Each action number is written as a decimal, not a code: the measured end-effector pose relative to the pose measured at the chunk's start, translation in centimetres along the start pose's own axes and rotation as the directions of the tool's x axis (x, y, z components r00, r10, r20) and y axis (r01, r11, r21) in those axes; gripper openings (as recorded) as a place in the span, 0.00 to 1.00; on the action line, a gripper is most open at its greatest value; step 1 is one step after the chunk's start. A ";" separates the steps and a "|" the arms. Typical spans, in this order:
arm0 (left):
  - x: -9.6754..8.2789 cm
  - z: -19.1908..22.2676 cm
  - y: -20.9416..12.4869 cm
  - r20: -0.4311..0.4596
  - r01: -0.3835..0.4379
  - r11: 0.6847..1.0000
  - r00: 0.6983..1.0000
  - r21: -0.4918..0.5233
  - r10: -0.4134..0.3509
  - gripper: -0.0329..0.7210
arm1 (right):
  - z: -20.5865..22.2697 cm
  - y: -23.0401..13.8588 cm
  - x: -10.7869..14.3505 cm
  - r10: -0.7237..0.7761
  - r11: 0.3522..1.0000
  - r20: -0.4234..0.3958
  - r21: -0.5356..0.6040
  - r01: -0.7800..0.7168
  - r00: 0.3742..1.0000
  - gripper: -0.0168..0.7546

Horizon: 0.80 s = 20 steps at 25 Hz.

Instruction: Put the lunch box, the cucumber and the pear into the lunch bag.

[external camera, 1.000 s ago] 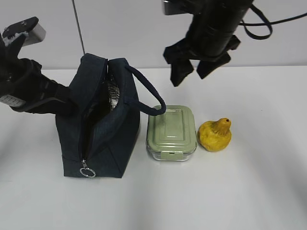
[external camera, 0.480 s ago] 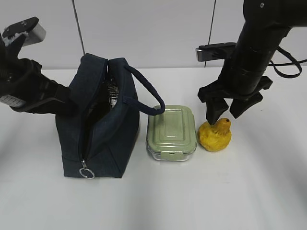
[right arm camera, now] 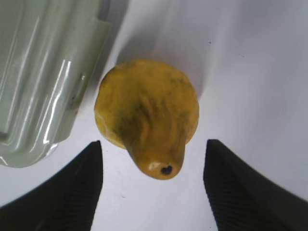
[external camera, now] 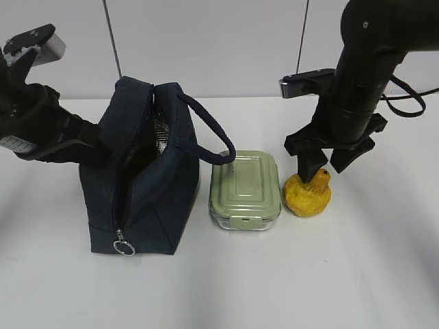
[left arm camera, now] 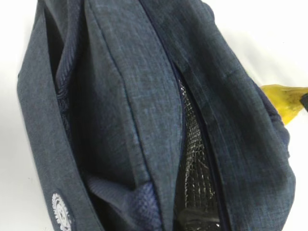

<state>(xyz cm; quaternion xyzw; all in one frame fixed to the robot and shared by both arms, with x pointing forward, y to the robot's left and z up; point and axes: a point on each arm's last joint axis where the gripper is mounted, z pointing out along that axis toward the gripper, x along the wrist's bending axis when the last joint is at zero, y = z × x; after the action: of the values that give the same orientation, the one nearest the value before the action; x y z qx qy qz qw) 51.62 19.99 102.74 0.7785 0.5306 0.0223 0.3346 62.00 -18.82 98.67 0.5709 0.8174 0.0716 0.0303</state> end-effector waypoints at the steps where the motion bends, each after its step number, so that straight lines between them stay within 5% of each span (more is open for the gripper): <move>1: 0.0 0.0 0.0 0.000 0.000 1.000 1.000 0.000 0.000 0.04 | 0.2 0.0 0.0 0.000 1.000 0.000 0.003 0.000 1.000 0.67; 6: 0.0 0.0 0.0 0.000 0.000 1.000 1.000 0.000 0.000 0.04 | 1.8 0.2 -0.1 -0.007 0.999 -0.005 0.036 0.007 1.000 0.65; 12: 0.0 0.0 0.0 0.000 0.000 1.000 1.000 0.000 0.000 0.04 | 2.2 0.1 0.0 -0.008 0.999 -0.013 0.045 0.008 1.000 0.33; 20: 0.0 0.0 0.0 0.000 0.000 1.000 1.000 0.000 0.000 0.04 | -3.2 -0.4 0.2 -0.018 0.996 0.002 -0.082 0.018 1.000 0.31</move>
<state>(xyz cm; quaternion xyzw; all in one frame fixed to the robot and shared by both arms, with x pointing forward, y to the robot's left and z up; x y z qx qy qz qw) 51.62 19.99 102.74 0.7786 0.5305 0.0224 0.3345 61.15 -19.00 101.77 0.5617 0.8189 0.1044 0.0550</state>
